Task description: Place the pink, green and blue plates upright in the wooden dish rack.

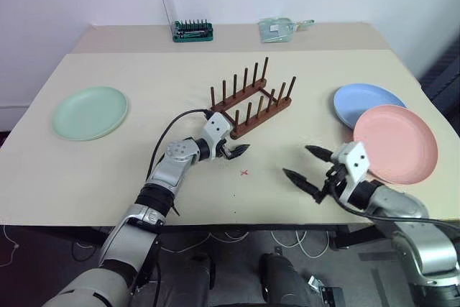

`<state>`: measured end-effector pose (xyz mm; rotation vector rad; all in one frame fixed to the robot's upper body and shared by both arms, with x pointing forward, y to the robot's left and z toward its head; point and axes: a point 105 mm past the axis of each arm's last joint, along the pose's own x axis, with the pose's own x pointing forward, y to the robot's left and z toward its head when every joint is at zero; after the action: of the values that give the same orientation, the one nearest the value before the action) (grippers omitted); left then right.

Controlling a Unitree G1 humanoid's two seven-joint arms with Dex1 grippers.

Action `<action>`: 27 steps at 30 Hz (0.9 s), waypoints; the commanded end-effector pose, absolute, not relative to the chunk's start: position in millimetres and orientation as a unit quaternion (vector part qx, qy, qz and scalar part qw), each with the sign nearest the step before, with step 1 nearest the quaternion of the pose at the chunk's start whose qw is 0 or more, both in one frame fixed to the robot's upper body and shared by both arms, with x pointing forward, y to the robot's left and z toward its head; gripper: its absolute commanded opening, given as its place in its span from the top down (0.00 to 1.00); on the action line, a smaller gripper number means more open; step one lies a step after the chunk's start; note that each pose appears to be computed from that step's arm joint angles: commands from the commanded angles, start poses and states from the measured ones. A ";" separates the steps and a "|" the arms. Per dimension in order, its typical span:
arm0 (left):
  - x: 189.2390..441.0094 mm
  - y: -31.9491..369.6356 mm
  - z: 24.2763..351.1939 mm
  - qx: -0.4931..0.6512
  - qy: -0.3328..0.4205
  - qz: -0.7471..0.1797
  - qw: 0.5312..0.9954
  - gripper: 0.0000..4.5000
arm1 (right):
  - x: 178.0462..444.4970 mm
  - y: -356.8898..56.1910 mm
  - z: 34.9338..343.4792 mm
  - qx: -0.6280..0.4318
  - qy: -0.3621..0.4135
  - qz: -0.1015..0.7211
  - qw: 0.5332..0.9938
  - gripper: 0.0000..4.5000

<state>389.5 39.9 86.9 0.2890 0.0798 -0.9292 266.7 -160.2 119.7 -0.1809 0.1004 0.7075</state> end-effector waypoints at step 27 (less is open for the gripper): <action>373.1 84.0 85.1 0.195 0.070 -0.543 0.814 0.01 | 268.6 -185.4 117.6 -0.143 0.088 0.293 0.941 0.00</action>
<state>371.3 68.9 88.5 0.4085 0.1155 -1.1976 266.2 -177.4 108.0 -0.2586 0.2002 0.6322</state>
